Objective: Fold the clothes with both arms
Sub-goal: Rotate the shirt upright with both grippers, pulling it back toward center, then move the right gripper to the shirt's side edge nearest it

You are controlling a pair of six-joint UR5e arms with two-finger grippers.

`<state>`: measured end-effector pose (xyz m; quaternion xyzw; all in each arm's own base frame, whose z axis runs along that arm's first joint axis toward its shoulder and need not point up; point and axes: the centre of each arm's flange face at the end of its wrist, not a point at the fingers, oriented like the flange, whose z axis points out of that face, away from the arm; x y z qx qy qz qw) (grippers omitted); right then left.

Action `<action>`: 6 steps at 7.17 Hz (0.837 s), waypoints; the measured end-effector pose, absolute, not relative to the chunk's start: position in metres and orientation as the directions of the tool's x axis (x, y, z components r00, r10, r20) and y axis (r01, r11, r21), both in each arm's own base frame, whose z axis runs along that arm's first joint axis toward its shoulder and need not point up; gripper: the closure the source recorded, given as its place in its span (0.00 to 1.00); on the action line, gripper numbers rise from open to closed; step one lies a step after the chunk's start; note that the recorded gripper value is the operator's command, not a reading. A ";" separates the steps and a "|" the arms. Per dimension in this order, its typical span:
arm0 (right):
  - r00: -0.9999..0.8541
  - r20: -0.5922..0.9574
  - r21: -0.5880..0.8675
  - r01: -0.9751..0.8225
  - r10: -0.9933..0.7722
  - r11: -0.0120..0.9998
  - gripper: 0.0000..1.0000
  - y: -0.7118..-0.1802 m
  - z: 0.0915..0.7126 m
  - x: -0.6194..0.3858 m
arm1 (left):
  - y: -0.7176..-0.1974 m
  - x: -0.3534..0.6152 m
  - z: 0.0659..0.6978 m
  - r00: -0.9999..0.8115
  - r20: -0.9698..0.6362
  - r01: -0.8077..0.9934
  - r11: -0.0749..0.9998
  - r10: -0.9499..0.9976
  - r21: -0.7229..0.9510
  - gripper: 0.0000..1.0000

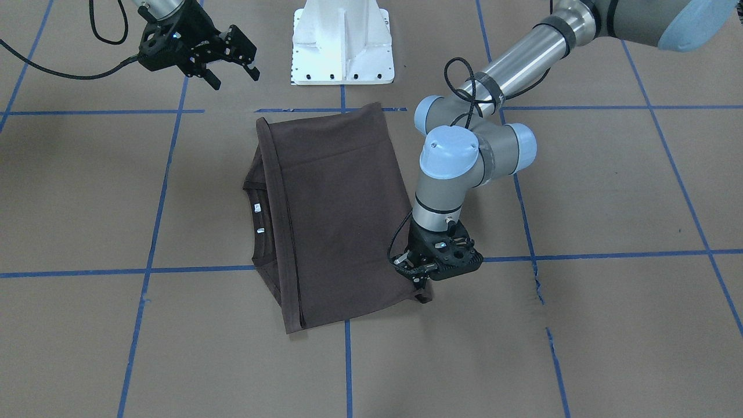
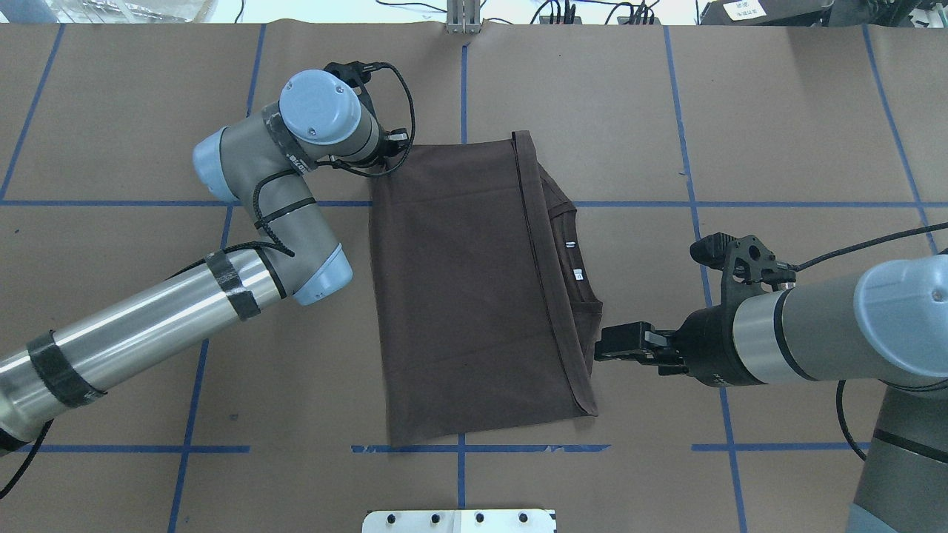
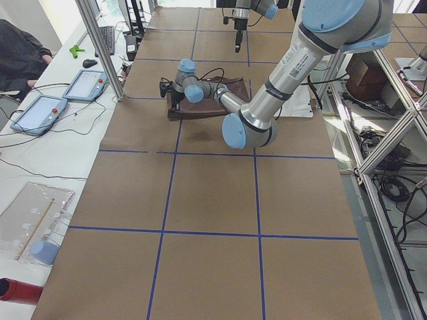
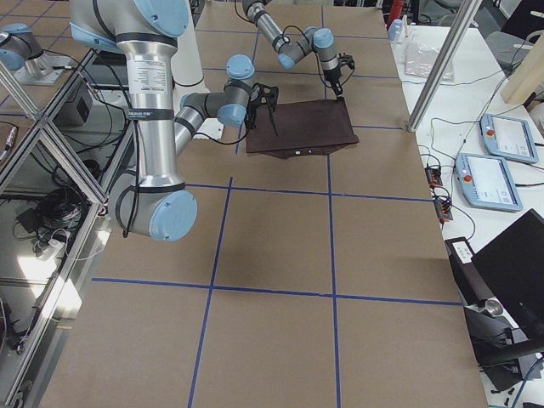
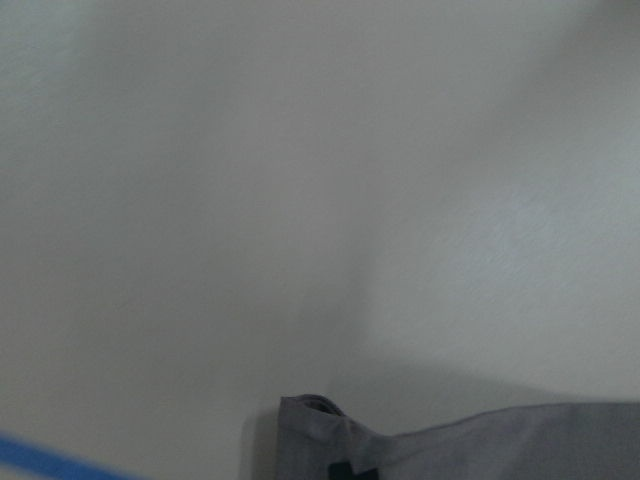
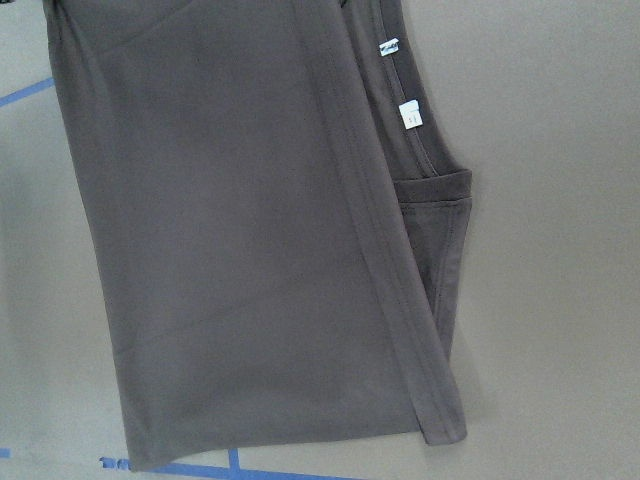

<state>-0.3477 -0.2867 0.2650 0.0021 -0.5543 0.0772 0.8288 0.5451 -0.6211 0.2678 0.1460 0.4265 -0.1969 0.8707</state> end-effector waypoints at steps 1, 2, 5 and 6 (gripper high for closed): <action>0.374 0.919 -0.082 -0.128 0.125 0.988 0.00 -0.286 0.265 -0.349 | -0.639 0.553 0.271 0.562 -0.810 0.475 0.867 -0.166 0.153 1.00; 0.371 0.921 -0.080 -0.128 0.122 0.989 0.00 -0.286 0.263 -0.350 | -0.651 0.557 0.278 0.566 -0.814 0.483 0.853 -0.131 0.198 0.96; 0.372 0.920 -0.072 -0.142 0.121 0.987 0.00 -0.294 0.262 -0.359 | -0.663 0.554 0.284 0.580 -0.808 0.504 0.826 -0.109 0.251 0.00; 0.391 0.911 -0.075 -0.151 0.129 0.986 0.00 -0.300 0.270 -0.364 | -0.665 0.550 0.280 0.577 -0.810 0.508 0.822 -0.104 0.256 0.00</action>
